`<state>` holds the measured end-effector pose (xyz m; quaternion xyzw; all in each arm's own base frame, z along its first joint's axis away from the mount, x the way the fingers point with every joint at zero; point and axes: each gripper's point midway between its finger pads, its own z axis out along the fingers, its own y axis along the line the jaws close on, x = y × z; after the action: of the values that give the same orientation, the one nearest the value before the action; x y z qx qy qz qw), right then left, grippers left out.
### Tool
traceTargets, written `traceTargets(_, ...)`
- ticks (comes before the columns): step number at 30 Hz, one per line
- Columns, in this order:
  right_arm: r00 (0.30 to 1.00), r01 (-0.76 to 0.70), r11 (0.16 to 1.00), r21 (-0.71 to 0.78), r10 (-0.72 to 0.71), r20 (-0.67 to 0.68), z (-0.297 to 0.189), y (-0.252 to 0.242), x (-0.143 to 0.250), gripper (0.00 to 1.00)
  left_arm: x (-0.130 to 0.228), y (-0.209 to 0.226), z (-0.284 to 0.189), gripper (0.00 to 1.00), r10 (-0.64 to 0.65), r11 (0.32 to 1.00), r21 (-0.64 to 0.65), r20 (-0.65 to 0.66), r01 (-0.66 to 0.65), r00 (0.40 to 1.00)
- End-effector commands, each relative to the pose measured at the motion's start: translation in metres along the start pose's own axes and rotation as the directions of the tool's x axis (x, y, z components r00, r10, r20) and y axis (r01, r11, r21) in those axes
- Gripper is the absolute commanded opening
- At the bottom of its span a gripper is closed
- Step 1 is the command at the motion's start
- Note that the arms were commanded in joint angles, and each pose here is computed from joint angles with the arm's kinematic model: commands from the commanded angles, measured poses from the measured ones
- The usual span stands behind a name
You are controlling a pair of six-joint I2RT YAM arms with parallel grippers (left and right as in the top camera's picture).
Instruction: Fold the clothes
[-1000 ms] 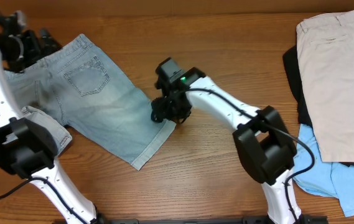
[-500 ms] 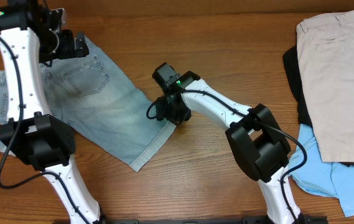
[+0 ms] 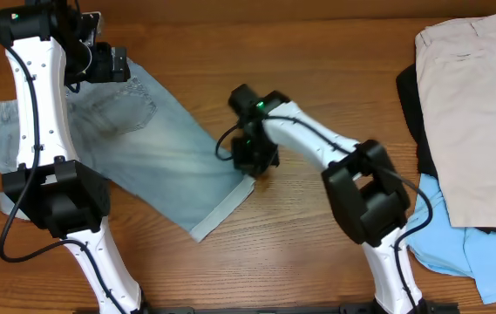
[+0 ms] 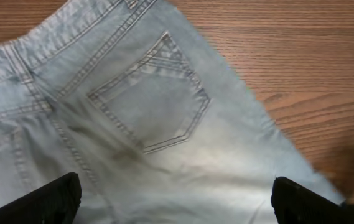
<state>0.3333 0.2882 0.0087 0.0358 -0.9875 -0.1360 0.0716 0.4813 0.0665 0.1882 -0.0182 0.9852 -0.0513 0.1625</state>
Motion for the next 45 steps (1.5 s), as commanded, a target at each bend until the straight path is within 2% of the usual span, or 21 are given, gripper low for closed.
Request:
traceTargets(1, 0.995, -0.06, 0.998, 0.014, 0.059, 0.078, -0.029, -0.057, -0.043, 0.04, -0.007, -0.001, -0.014, 1.0, 0.019, 1.0, -0.011, 0.041, -0.019, 0.999)
traceTargets(4, 0.982, -0.111, 0.993, 0.052, 0.101, 0.16, -0.045, -0.104, -0.072, 0.04, -0.007, -0.006, -0.013, 1.0, 0.028, 1.0, -0.007, 0.039, -0.028, 0.999)
traceTargets(6, 0.956, -0.151, 0.985, 0.084, 0.124, 0.265, -0.061, -0.146, -0.101, 0.04, -0.009, -0.011, -0.012, 1.0, 0.039, 0.999, -0.004, 0.043, -0.039, 0.998)
traceTargets(8, 0.9, -0.175, 0.983, 0.05, 0.139, 0.412, -0.087, -0.191, -0.141, 0.04, -0.012, -0.022, -0.011, 1.0, 0.06, 0.998, 0.008, 0.052, -0.061, 0.997)
traceTargets(10, 0.859, -0.163, 0.987, 0.004, 0.14, 0.492, -0.105, -0.212, -0.163, 0.04, -0.014, -0.032, -0.009, 1.0, 0.08, 0.997, 0.014, 0.058, -0.081, 0.995)
traceTargets(11, 0.845, -0.154, 0.988, -0.021, 0.143, 0.515, -0.113, -0.217, -0.169, 0.22, -0.015, -0.036, -0.008, 1.0, 0.089, 0.996, 0.016, 0.06, -0.09, 0.994)
traceTargets(12, 0.833, -0.132, 0.989, -0.068, 0.148, 0.533, -0.126, -0.22, -0.176, 0.47, -0.016, -0.043, -0.006, 1.0, 0.104, 0.994, 0.02, 0.063, -0.105, 0.993)
traceTargets(13, 0.827, -0.125, 0.987, -0.1, 0.16, 0.539, -0.136, -0.221, -0.178, 0.62, -0.017, -0.049, -0.004, 1.0, 0.117, 0.993, 0.023, 0.067, -0.119, 0.991)
traceTargets(15, 0.825, -0.112, 0.981, -0.16, 0.182, 0.536, -0.158, -0.219, -0.178, 0.79, -0.02, -0.063, 0.003, 1.0, 0.165, 0.985, 0.03, 0.073, -0.168, 0.984)
traceTargets(16, 0.827, -0.106, 0.978, -0.181, 0.188, 0.529, -0.168, -0.216, -0.177, 0.81, -0.021, -0.068, 0.007, 1.0, 0.185, 0.982, 0.033, 0.075, -0.188, 0.98)
traceTargets(20, 0.857, -0.089, 0.965, -0.245, 0.2, 0.475, -0.206, -0.193, -0.157, 0.84, -0.024, -0.099, 0.033, 1.0, 0.317, 0.946, 0.048, 0.082, -0.322, 0.945)
traceTargets(23, 0.889, -0.066, 0.968, -0.243, 0.168, 0.427, -0.22, -0.171, -0.134, 0.85, -0.014, -0.124, 0.064, 0.99, 0.442, 0.894, 0.072, 0.032, -0.443, 0.896)
traceTargets(25, 0.906, -0.062, 0.969, -0.239, 0.155, 0.393, -0.221, -0.158, -0.119, 0.86, 0.001, -0.134, 0.087, 0.98, 0.492, 0.868, 0.099, -0.032, -0.488, 0.87)
traceTargets(29, 0.933, -0.05, 0.972, -0.23, 0.128, 0.337, -0.213, -0.138, -0.103, 0.86, 0.042, -0.142, 0.135, 1.0, 0.519, 0.853, 0.177, -0.198, -0.491, 0.831)
traceTargets(36, 0.948, -0.026, 0.987, -0.161, 0.075, 0.309, -0.197, -0.11, -0.095, 0.86, 0.073, -0.133, 0.169, 0.93, 0.5, 0.865, 0.219, -0.327, -0.451, 0.802)
traceTargets(40, 0.95, -0.057, 0.991, -0.123, 0.092, 0.299, -0.19, -0.101, -0.092, 0.88, 0.076, -0.125, 0.177, 0.94, 0.454, 0.891, 0.2, -0.356, -0.408, 0.817)
traceTargets(45, 0.95, -0.076, 0.995, -0.069, 0.093, 0.297, -0.182, -0.091, -0.087, 0.89, 0.081, -0.083, 0.189, 1.0, 0.243, 0.959, -0.022, -0.447, -0.282, 0.861)
